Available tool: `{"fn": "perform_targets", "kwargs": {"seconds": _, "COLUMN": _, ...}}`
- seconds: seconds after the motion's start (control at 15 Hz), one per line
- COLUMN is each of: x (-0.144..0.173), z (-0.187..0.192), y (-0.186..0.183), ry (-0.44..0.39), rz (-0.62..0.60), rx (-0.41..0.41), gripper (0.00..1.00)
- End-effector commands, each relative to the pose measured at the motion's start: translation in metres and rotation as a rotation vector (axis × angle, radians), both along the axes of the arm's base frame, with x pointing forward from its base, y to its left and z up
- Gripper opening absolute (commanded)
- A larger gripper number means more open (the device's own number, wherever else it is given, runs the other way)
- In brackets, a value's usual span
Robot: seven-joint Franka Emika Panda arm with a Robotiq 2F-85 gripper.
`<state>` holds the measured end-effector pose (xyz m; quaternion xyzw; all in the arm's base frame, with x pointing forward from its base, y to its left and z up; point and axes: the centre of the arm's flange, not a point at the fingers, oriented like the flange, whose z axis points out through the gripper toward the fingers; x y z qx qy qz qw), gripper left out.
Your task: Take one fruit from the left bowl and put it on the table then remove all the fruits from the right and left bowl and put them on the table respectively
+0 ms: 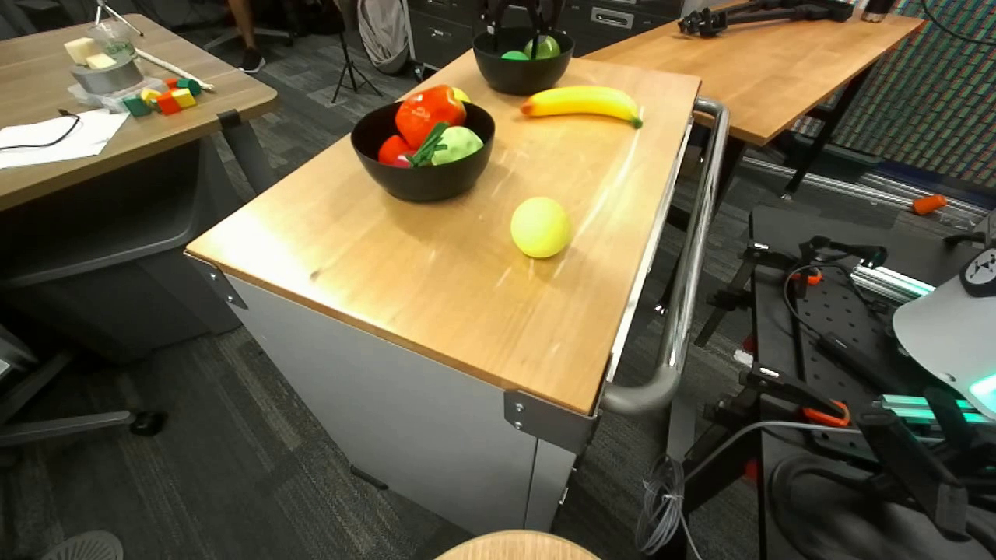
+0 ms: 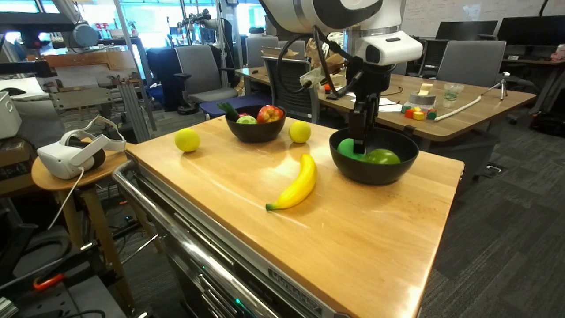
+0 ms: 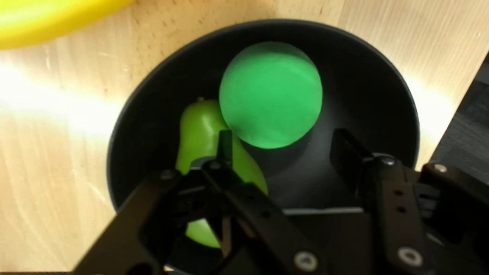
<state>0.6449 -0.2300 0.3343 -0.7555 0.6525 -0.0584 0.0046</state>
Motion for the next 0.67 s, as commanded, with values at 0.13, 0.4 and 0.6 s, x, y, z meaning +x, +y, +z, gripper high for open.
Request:
{"fn": "perform_targets", "kwargs": {"seconds": 0.13, "x": 0.004, "z": -0.013, "y": 0.005, "ry": 0.043, "rz": -0.065, "rx": 0.055, "gripper": 0.72}}
{"fn": "perform_targets", "kwargs": {"seconds": 0.4, "x": 0.001, "z": -0.014, "y": 0.004, "ry": 0.061, "rz": -0.096, "rx": 0.059, "gripper": 0.42}}
{"fn": "perform_targets", "kwargs": {"seconds": 0.6, "x": -0.002, "z": -0.003, "y": 0.004, "ry": 0.039, "rz": -0.104, "rx": 0.049, "gripper": 0.30}}
